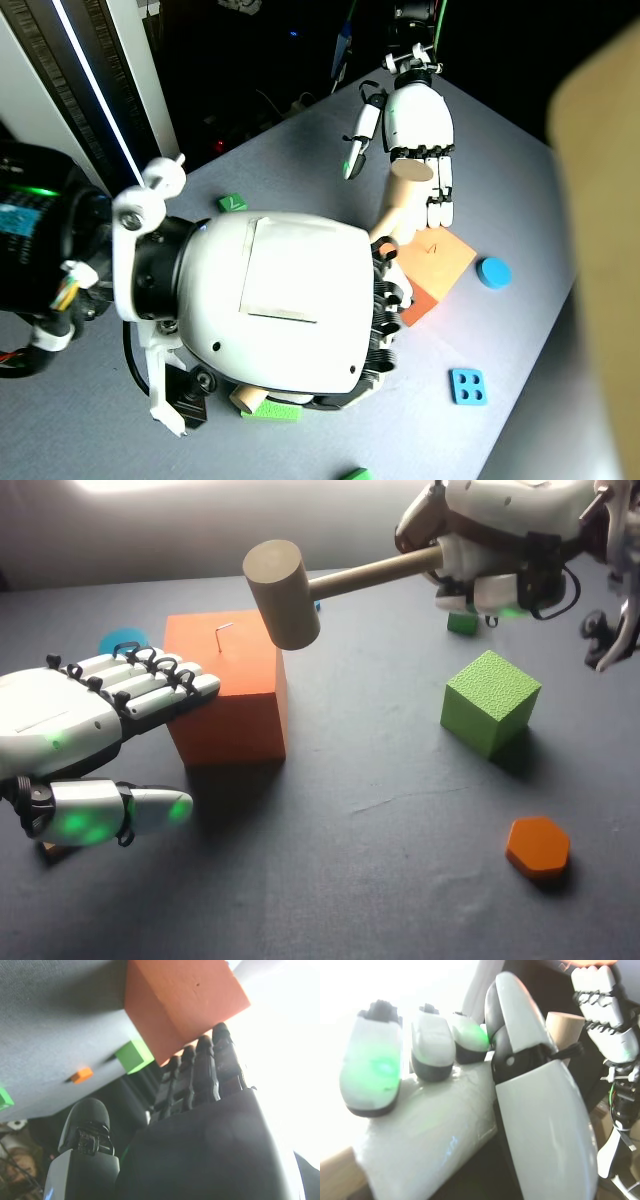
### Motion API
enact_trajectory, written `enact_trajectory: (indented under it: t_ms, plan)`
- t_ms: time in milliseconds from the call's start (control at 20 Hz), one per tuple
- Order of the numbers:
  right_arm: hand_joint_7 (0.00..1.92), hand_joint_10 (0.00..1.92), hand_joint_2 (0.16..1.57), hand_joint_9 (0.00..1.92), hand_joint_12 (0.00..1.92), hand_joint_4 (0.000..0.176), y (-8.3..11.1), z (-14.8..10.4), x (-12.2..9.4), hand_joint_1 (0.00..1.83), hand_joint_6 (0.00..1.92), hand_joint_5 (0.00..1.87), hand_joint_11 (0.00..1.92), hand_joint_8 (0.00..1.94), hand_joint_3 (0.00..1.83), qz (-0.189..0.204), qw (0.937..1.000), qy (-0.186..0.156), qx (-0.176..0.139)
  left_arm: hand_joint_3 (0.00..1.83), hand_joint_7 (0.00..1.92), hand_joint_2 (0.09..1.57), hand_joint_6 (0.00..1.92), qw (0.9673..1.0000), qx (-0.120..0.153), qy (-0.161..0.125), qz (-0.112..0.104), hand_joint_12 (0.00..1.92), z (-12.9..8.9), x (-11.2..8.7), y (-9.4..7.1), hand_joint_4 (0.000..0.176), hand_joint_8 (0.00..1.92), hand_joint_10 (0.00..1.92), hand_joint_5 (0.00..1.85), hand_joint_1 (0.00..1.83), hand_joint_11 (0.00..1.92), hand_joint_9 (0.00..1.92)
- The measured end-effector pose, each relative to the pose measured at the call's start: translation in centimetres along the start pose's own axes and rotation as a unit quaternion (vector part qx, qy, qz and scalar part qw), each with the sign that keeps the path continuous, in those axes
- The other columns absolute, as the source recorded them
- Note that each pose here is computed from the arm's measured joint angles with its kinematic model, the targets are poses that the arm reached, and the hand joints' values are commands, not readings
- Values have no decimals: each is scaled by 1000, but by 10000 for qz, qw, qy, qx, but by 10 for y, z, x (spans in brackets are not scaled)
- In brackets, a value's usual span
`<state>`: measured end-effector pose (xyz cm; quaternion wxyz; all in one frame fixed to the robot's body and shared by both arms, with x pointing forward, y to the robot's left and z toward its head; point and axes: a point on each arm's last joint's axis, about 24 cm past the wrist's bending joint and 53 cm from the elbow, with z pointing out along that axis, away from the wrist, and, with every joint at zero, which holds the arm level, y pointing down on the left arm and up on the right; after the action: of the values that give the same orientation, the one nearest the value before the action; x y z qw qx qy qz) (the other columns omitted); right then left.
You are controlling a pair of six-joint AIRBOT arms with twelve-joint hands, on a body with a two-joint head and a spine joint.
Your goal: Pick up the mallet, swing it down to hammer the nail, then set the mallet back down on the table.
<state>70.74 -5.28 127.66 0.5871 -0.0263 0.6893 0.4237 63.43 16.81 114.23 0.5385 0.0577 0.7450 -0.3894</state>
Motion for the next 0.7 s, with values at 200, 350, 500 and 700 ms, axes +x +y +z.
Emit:
enact_trajectory:
  t_ms: [200, 350, 500, 700]
  plan:
    - [1435, 1921, 1548, 1577, 1921, 0, -5, 3, -8, 459, 1921, 1223, 1704, 1941, 1, 7, 9983, -399, 428, 1, 20, 1309, 1, 10000, 1, -2, -1, 3, 0, 0, 0, 0, 0, 0, 17, 0, 1, 14]
    - [1444, 1921, 1560, 1586, 1921, 0, 2, 10, 11, 436, 1921, 1234, 1718, 1941, 5, 259, 9980, -216, 543, 0, 35, 1302, 4, 10000, 1, 1, 1, 7, 0, 0, 0, 0, 6, 5, 26, 0, 10, 26]
    - [1431, 1921, 1549, 1570, 1921, 0, 8, 17, 16, 465, 1921, 1224, 1707, 1941, 0, 295, 9979, -236, 530, 0, 14, 1294, 0, 10000, 2, 0, 0, 0, 0, 0, 0, 0, 0, 0, 4, 0, 0, 4]
    - [1457, 1921, 1554, 1594, 1921, 0, 20, 29, 22, 476, 1921, 1237, 1723, 1941, 0, 321, 9980, -280, 468, 1, 17, 1303, 1, 10000, 0, -2, 0, 0, 0, 0, 0, 0, 2, 2, 9, 0, 2, 11]
